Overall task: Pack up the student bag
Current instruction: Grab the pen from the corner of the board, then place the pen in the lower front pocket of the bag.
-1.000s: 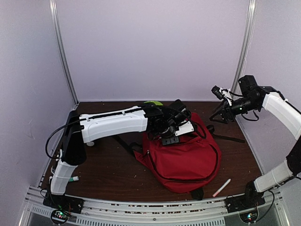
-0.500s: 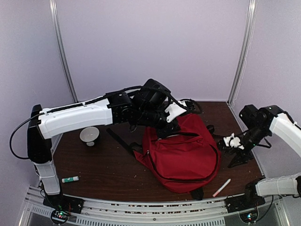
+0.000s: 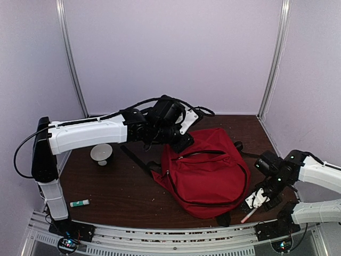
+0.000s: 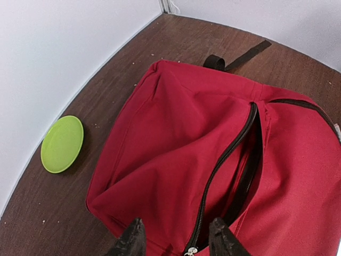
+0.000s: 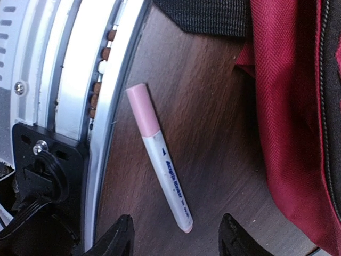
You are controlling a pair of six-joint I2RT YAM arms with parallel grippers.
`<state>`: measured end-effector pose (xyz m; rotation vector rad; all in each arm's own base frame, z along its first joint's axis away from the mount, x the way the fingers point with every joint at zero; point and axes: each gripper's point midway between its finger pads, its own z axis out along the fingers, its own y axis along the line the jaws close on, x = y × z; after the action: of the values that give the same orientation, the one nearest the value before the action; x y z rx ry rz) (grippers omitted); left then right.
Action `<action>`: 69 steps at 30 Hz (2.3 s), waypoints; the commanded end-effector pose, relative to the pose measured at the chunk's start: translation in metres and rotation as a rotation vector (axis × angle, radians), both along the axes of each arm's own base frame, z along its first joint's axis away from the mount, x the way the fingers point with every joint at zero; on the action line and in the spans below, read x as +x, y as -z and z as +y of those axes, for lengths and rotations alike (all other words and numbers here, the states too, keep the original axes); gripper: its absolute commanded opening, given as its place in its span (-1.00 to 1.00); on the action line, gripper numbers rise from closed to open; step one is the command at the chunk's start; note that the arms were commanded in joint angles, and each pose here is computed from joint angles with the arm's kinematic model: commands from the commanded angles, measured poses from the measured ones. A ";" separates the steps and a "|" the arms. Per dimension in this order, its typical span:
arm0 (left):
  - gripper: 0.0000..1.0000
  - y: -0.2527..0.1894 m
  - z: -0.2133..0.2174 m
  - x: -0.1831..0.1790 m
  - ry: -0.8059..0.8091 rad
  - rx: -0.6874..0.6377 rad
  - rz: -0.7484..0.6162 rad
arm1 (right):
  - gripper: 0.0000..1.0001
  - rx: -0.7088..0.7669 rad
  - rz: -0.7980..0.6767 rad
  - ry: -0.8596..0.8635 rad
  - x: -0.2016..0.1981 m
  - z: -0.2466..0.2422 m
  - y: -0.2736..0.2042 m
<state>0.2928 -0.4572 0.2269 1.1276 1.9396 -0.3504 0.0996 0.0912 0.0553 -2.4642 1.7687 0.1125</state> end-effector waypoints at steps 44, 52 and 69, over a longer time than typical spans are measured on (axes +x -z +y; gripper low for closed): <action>-0.11 -0.047 0.040 0.024 -0.150 -0.087 -0.100 | -0.87 0.067 0.002 -0.061 -0.003 0.060 -0.062; -0.11 -0.063 0.050 0.025 -0.171 -0.108 -0.121 | -0.89 0.328 -0.189 -0.001 0.064 0.128 -0.128; -0.11 -0.084 0.101 0.006 -0.249 -0.106 -0.137 | -0.88 0.621 -0.250 -0.012 0.163 0.227 -0.160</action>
<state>0.2996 -0.3750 0.3018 0.8651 1.8838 -0.2611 0.2522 0.3013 0.2106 -1.9732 1.4127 0.2437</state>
